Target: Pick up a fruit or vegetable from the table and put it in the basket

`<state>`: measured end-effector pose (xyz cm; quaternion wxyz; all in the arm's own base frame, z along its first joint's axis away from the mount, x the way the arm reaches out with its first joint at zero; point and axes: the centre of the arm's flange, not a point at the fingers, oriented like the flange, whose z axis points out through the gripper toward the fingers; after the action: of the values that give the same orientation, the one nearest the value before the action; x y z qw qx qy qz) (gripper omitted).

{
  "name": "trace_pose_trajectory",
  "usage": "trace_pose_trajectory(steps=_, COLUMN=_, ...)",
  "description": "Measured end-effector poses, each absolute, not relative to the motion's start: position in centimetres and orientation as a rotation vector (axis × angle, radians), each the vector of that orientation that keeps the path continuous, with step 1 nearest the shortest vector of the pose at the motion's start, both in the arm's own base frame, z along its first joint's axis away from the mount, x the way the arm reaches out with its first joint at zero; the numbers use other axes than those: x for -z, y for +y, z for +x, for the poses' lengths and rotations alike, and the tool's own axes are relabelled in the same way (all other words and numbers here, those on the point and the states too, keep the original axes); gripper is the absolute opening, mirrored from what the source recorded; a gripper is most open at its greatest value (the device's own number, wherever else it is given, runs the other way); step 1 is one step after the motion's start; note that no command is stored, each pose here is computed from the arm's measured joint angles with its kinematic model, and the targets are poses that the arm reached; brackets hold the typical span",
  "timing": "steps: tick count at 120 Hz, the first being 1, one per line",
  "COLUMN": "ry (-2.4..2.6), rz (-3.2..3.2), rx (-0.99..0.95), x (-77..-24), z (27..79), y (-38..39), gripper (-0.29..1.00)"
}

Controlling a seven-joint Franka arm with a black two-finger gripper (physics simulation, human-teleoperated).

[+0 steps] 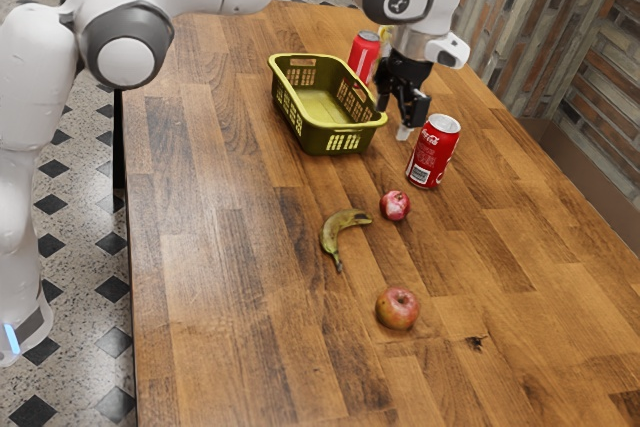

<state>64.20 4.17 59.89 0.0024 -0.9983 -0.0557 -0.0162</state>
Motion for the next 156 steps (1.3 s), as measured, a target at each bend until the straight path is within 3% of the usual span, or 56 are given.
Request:
trace_pose_trajectory(steps=74, ry=-0.135, rz=-3.159, rx=0.013, x=-47.0, z=68.2, y=1.6, gripper=0.70)
trace_pose_trajectory(steps=106, ry=-0.138, rz=-3.160, rx=0.132, x=-46.3, z=69.2, y=1.5, gripper=0.70)
trace_pose_trajectory(steps=156, ry=-0.140, rz=-3.156, rx=0.168, x=-45.9, z=69.6, y=1.5, gripper=0.70)
